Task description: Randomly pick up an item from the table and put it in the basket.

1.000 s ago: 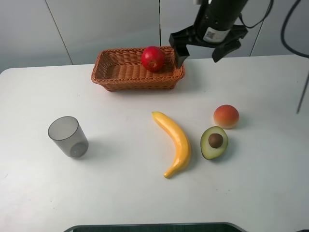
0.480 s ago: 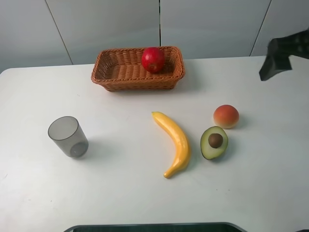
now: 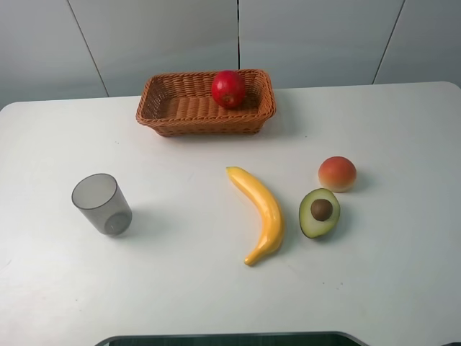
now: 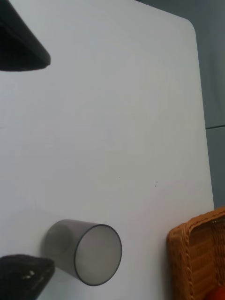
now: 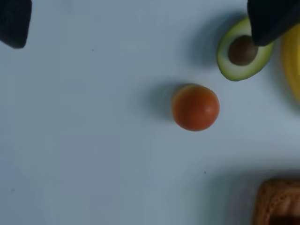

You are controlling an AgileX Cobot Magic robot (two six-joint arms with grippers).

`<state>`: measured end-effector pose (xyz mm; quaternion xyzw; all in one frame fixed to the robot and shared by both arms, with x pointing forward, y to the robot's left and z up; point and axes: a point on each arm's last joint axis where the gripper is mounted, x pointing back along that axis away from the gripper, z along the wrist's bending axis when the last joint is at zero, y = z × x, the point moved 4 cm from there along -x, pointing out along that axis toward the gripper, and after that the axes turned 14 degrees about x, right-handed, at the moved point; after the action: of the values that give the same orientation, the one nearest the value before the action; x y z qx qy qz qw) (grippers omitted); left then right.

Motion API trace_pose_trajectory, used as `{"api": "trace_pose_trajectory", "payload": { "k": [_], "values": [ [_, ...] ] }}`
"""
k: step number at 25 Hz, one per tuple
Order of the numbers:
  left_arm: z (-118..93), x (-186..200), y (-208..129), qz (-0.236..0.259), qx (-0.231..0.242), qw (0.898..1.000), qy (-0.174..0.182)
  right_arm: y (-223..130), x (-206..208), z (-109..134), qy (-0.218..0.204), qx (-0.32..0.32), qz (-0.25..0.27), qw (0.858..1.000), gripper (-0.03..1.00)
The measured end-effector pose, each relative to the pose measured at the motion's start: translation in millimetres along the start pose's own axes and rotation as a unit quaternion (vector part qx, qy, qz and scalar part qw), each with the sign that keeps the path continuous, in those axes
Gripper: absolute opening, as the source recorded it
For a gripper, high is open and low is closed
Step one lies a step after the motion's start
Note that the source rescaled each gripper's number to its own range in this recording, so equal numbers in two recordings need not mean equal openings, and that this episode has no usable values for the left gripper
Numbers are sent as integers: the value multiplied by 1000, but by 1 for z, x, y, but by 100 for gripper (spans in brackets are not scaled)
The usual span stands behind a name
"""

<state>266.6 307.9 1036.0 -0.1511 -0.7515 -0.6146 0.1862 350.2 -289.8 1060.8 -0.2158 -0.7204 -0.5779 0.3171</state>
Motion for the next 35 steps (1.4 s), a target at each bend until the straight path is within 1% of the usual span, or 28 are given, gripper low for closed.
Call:
{"api": "trace_pose_trajectory", "payload": {
  "k": [8, 15, 20, 25, 30, 35],
  "values": [
    [0, 0, 0, 0, 0, 1000, 0, -52, 33, 11, -8, 6, -68, 998, 100],
    [0, 0, 0, 0, 0, 1000, 0, -76, 44, 15, -22, 9, -131, 991, 100],
    [0, 0, 0, 0, 0, 1000, 0, -79, 41, 14, -31, 24, -130, 991, 100],
    [0, 0, 0, 0, 0, 1000, 0, -78, 41, 14, -32, 25, -136, 990, 100],
    [0, 0, 0, 0, 0, 1000, 0, -78, 41, 14, -32, 25, -138, 990, 100],
    [0, 0, 0, 0, 0, 1000, 0, -77, 41, 16, -23, 22, -141, 990, 100]
  ]
}}
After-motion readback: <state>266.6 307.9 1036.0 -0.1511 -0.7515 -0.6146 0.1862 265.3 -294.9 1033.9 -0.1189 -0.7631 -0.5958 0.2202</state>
